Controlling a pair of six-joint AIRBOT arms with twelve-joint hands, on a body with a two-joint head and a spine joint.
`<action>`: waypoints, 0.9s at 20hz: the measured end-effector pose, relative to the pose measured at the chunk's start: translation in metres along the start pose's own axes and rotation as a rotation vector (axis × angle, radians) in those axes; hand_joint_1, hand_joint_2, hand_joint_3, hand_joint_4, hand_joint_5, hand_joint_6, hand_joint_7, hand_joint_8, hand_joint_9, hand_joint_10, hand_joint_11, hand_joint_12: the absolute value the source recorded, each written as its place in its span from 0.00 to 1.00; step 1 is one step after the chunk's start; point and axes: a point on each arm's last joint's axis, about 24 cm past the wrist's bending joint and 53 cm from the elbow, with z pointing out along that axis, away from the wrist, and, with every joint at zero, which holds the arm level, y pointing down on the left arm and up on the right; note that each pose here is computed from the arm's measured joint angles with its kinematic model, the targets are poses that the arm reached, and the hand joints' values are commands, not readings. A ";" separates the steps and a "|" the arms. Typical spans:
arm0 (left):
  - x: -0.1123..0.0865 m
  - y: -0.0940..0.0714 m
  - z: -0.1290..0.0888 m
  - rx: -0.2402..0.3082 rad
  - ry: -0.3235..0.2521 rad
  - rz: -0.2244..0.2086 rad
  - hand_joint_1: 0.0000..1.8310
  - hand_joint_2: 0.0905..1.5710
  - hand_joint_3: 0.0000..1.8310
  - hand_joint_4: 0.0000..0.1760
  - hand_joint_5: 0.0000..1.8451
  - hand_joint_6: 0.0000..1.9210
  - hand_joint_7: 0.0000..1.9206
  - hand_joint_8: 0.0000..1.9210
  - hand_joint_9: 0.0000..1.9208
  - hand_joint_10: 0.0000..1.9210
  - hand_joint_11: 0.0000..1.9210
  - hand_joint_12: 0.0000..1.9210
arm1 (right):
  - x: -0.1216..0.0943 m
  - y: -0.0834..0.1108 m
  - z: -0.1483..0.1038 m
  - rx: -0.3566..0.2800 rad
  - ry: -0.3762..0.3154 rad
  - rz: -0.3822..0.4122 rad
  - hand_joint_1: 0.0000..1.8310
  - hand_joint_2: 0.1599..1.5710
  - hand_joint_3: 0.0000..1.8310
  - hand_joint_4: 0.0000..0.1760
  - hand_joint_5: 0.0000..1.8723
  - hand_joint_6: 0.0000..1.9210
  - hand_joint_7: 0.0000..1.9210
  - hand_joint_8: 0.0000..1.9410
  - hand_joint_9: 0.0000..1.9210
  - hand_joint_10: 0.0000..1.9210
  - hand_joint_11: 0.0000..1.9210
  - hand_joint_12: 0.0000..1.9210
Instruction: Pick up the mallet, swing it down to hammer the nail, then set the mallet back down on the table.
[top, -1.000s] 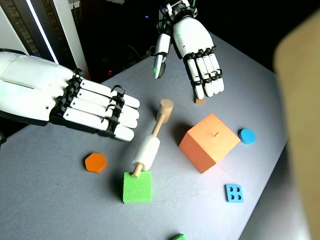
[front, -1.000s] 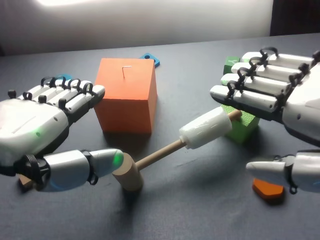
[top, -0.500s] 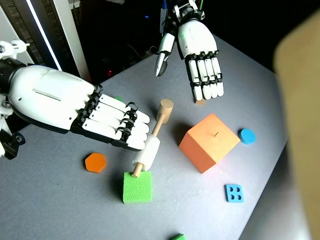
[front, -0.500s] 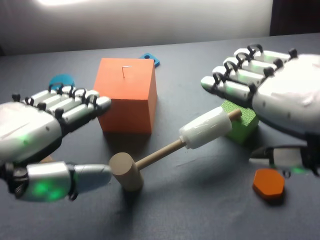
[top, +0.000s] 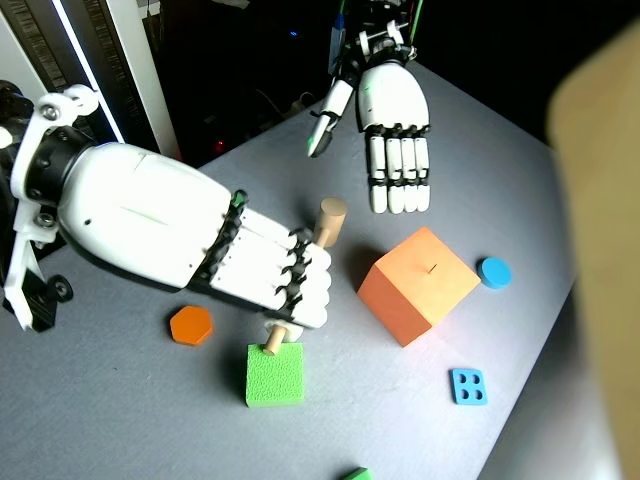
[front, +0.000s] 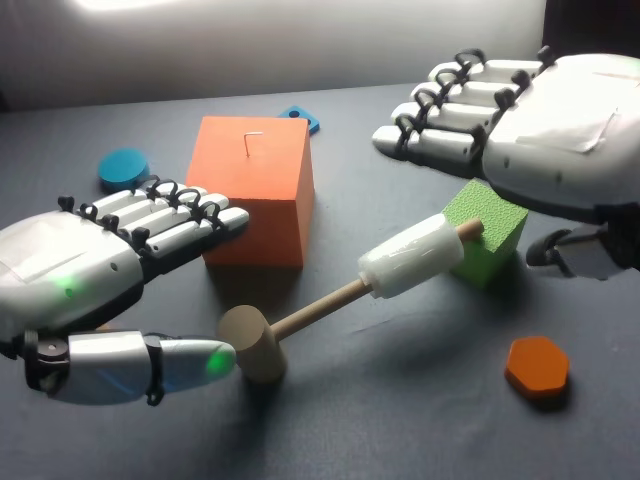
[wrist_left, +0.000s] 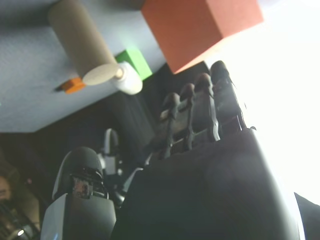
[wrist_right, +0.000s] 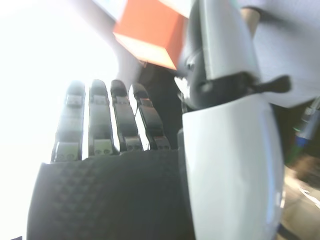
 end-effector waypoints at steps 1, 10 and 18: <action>-0.002 0.004 0.001 -0.004 -0.004 -0.003 0.00 0.74 0.00 0.00 0.02 0.00 0.01 0.00 0.01 0.00 0.01 0.06 | 0.005 0.006 0.001 -0.040 0.017 0.008 0.69 0.55 0.00 0.00 0.00 0.00 0.00 0.00 0.00 0.00 0.00 0.00; -0.006 0.015 0.004 0.017 0.007 0.085 0.00 0.74 0.00 0.00 0.03 0.00 0.00 0.00 0.01 0.00 0.00 0.06 | 0.020 0.010 -0.002 -0.211 0.137 0.097 0.64 0.57 0.00 0.00 0.00 0.00 0.00 0.00 0.00 0.00 0.00 0.00; -0.009 0.019 0.009 0.028 -0.015 0.118 0.00 0.75 0.00 0.00 0.03 0.00 0.00 0.00 0.00 0.00 0.00 0.05 | 0.023 -0.005 0.014 -0.047 0.087 0.047 0.63 0.59 0.00 0.00 0.00 0.00 0.00 0.00 0.00 0.00 0.00 0.00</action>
